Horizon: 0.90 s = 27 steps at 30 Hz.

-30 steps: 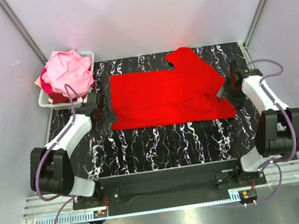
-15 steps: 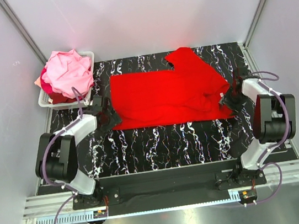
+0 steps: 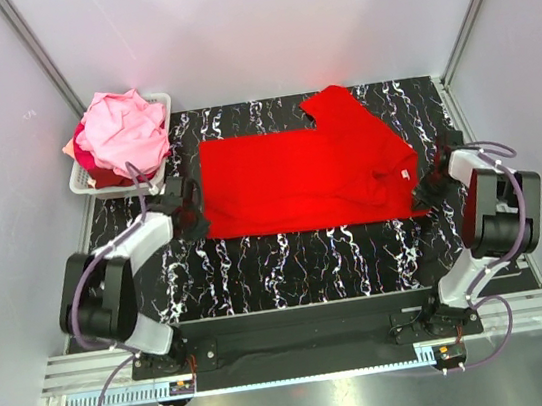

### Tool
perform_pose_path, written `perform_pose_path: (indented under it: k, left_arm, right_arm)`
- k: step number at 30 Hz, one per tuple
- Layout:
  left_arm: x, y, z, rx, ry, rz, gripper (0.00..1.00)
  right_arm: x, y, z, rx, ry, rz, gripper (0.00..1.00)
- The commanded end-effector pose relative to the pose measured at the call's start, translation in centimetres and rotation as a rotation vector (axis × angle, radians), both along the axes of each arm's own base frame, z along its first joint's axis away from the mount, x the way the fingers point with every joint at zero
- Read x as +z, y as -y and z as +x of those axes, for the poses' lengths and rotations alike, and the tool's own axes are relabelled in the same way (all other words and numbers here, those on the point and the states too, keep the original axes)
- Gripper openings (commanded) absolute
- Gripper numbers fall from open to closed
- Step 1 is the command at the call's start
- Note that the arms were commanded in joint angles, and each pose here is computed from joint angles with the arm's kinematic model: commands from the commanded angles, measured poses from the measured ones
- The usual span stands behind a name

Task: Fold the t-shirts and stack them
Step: Fold the tshirt

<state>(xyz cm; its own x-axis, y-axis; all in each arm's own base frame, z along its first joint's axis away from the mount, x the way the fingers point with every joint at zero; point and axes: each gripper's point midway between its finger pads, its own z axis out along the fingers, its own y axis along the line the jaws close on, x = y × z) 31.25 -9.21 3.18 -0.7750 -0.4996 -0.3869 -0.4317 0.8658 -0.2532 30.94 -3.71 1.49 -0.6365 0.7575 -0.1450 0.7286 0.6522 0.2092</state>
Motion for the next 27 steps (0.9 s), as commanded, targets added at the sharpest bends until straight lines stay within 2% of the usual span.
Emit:
perform_pose_path:
  k: [1, 7, 12, 14, 15, 17, 18, 20, 22, 23, 25, 27]
  left_arm:
    - [2.0, -1.3, -2.9, 0.044, 0.018, 0.015, 0.00]
    - [3.1, -1.5, -7.2, 0.075, 0.041, -0.044, 0.00]
    - [2.1, -0.9, -10.3, 0.075, 0.008, -0.096, 0.02]
    - [1.9, -0.6, -11.0, 0.071, 0.005, -0.120, 0.13]
    - [1.8, -0.5, -11.3, 0.066, 0.000, -0.130, 0.33]
    - [2.6, -0.3, -11.7, 0.051, 0.019, -0.147, 0.49]
    - [4.1, -0.1, -11.2, 0.042, 0.060, -0.157, 0.58]
    - [6.0, -0.1, -10.8, 0.000, 0.104, -0.146, 0.67]
    - [9.1, 0.0, -10.0, -0.046, 0.166, -0.137, 0.72]
    - [9.8, -0.3, -10.3, -0.098, 0.167, -0.102, 0.72]
    - [12.2, -0.7, -9.8, -0.168, 0.211, -0.051, 0.73]
    - [12.9, -1.9, -10.2, -0.185, 0.206, 0.021, 0.73]
  right_arm:
    - [1.4, 1.7, -1.5, -0.034, 0.018, -0.040, 0.00]
    - [3.2, 3.2, -4.1, -0.117, 0.026, -0.092, 0.00]
    - [4.6, 3.4, -5.5, -0.185, 0.041, -0.108, 0.05]
    - [5.3, 3.2, -5.9, -0.194, 0.055, -0.107, 0.35]
    - [5.6, 3.2, -6.0, -0.195, 0.062, -0.109, 0.47]
    - [6.9, 3.2, -6.1, -0.199, 0.093, -0.123, 0.73]
    - [7.4, 3.2, -6.1, -0.188, 0.112, -0.126, 0.75]
    - [9.2, 2.2, -5.6, -0.166, 0.185, -0.088, 0.77]
    - [9.8, 0.8, -5.4, -0.121, 0.243, -0.027, 0.74]
    - [11.0, -0.8, -4.7, -0.078, 0.323, 0.045, 0.73]
    - [11.3, -3.0, -4.4, -0.018, 0.388, 0.144, 0.69]
    - [11.2, -4.5, -4.5, 0.038, 0.404, 0.170, 0.66]
